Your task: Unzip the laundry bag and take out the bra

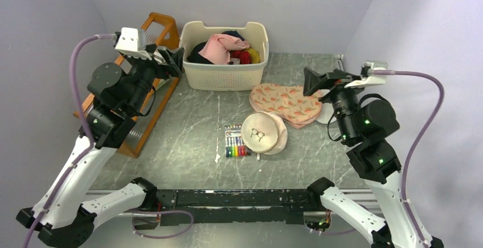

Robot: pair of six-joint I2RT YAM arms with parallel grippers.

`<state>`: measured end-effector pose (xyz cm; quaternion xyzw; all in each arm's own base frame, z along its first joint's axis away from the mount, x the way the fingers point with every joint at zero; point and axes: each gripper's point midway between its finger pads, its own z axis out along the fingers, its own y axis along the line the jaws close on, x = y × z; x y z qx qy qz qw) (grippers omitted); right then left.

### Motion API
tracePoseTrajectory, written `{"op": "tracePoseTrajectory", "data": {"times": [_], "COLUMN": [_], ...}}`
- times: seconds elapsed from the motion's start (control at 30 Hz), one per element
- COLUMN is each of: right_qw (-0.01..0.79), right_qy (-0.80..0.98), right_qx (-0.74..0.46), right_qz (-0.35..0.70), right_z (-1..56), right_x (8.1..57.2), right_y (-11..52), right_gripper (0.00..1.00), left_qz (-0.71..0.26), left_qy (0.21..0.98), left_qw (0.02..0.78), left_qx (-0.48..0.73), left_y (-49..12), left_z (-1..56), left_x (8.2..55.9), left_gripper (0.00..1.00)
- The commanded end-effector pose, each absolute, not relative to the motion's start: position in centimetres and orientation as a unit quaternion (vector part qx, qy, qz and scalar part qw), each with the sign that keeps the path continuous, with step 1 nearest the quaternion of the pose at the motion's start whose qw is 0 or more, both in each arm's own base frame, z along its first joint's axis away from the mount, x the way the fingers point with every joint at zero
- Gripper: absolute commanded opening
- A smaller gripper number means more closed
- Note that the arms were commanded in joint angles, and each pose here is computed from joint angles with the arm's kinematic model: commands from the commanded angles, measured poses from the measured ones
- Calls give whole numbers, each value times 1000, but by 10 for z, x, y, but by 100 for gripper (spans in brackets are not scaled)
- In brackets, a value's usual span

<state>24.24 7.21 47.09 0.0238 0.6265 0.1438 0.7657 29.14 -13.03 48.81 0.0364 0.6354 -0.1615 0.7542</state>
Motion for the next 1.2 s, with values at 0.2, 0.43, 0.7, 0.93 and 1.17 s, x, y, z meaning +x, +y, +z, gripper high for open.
{"op": "tracePoseTrajectory", "data": {"times": [0.2,0.43,0.7,0.93,1.17], "right_qw": [653,586,478,358,337], "right_qy": [741,790,849,862,892], "right_qx": [32,-16,-75,-164,-146], "right_qz": [153,178,211,320,262], "right_z": [371,302,216,158,124], "right_x": [257,253,242,212,221], "right_y": [115,154,200,262,256], "right_gripper": [100,100,100,100,100], "left_qz": [-224,-280,-346,-379,-358], "left_qy": [669,687,688,675,678], "left_qw": [702,654,604,586,594], "left_qx": [97,148,204,242,242], "left_y": [-158,-192,-231,-251,-249], "left_z": [418,375,351,347,344], "left_x": [329,333,326,314,318], "left_gripper": [98,99,100,100,100]}}
